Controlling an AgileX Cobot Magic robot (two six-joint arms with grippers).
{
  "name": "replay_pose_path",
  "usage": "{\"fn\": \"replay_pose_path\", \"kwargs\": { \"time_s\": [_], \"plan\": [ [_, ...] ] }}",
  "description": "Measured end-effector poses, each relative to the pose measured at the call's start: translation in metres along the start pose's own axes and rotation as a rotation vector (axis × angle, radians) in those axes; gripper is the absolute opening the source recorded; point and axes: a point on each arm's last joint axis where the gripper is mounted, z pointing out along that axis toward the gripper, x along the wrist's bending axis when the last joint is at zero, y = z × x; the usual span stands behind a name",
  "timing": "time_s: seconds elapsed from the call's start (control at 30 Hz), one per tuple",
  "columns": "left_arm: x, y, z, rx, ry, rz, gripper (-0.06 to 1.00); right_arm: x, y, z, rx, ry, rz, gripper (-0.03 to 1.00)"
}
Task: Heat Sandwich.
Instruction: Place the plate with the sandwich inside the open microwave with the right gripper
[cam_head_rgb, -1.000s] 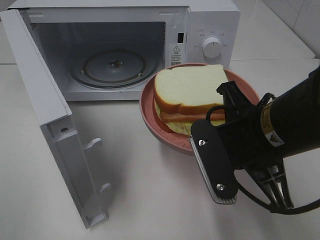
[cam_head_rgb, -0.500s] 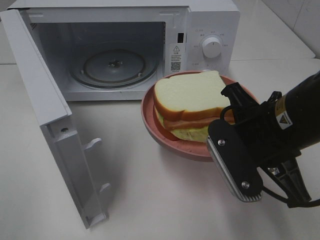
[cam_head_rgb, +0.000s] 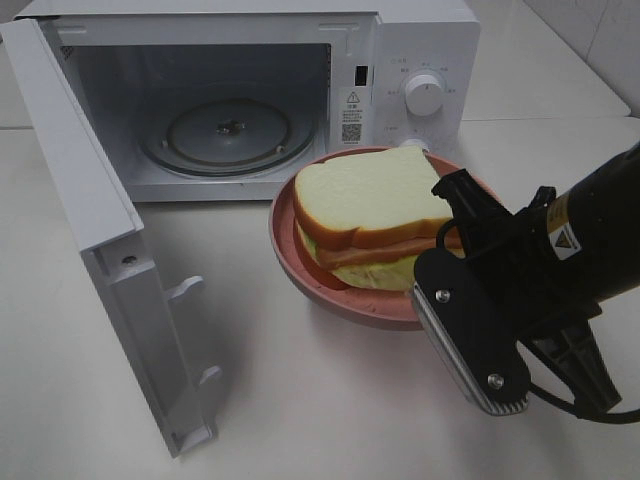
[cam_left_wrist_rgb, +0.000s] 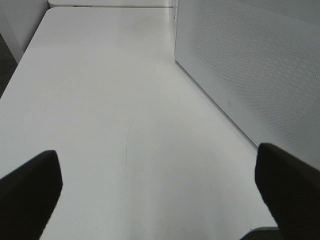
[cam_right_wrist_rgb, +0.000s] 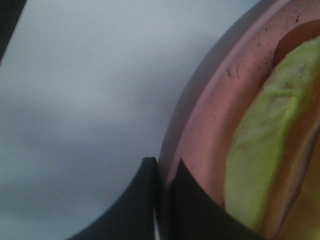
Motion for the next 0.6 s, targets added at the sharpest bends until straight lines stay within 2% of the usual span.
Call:
{"fn": "replay_pose_path", "kwargs": {
  "time_s": [0.23,0.33,0.6],
  "plan": [
    [0.000,0.000,0.000,0.000,0.000,0.000,0.99,-0.003,0.004,0.001,-0.018,-0.033,-0.032,0.04],
    [0.000,0.000,0.000,0.000,0.000,0.000,0.99,-0.005,0.005,0.005,-0.024,-0.020,-0.043,0.04],
    [0.000,0.000,0.000,0.000,0.000,0.000,0.99,-0.023,0.014,0.012,-0.070,-0.021,-0.055,0.04]
  ]
}}
